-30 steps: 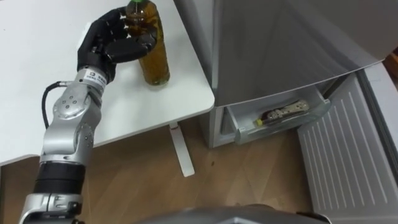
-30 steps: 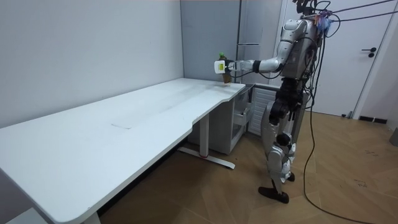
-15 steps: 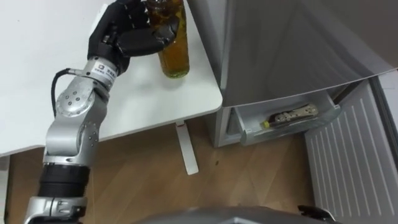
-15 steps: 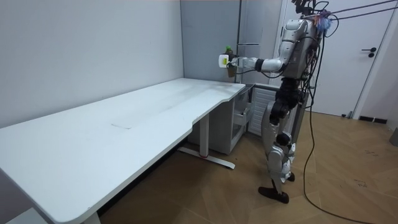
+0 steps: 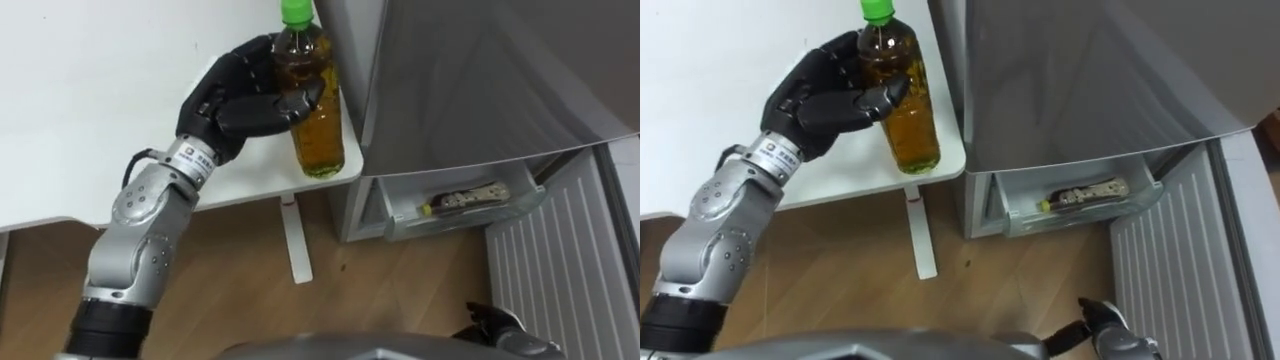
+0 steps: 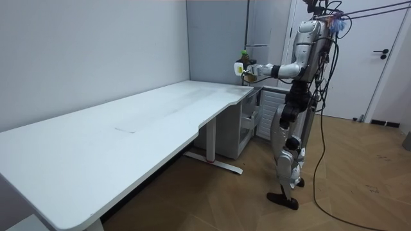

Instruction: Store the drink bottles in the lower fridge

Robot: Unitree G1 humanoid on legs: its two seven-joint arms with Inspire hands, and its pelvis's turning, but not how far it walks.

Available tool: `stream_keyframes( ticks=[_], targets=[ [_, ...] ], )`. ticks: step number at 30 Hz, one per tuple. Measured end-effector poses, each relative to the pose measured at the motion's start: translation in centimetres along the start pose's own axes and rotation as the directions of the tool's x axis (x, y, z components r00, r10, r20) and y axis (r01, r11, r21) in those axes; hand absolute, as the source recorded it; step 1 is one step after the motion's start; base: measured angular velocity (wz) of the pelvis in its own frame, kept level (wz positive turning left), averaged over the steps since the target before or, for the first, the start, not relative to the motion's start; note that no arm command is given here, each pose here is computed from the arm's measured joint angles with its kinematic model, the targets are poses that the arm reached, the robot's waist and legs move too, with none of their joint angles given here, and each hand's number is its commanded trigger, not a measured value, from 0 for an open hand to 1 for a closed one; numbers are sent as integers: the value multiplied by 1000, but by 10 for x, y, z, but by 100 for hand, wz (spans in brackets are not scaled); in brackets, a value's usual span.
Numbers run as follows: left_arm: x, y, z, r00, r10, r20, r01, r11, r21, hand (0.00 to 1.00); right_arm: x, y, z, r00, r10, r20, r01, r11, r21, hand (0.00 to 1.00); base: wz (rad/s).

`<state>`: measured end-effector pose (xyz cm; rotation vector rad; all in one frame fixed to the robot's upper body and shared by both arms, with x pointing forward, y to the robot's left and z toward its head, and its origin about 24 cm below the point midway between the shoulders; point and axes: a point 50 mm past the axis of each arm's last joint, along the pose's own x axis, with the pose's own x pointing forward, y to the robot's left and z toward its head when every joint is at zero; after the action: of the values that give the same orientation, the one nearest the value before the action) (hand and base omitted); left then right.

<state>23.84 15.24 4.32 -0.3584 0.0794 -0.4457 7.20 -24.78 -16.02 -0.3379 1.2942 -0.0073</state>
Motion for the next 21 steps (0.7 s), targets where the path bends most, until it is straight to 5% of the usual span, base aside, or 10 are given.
stream_keyframes(
  ticks=[21],
  targets=[
    [-32,7,-50,987,8,-161,-34,986,-162,100,-9,21,80,938,159,307,-142,987,-76,0,5]
  ],
)
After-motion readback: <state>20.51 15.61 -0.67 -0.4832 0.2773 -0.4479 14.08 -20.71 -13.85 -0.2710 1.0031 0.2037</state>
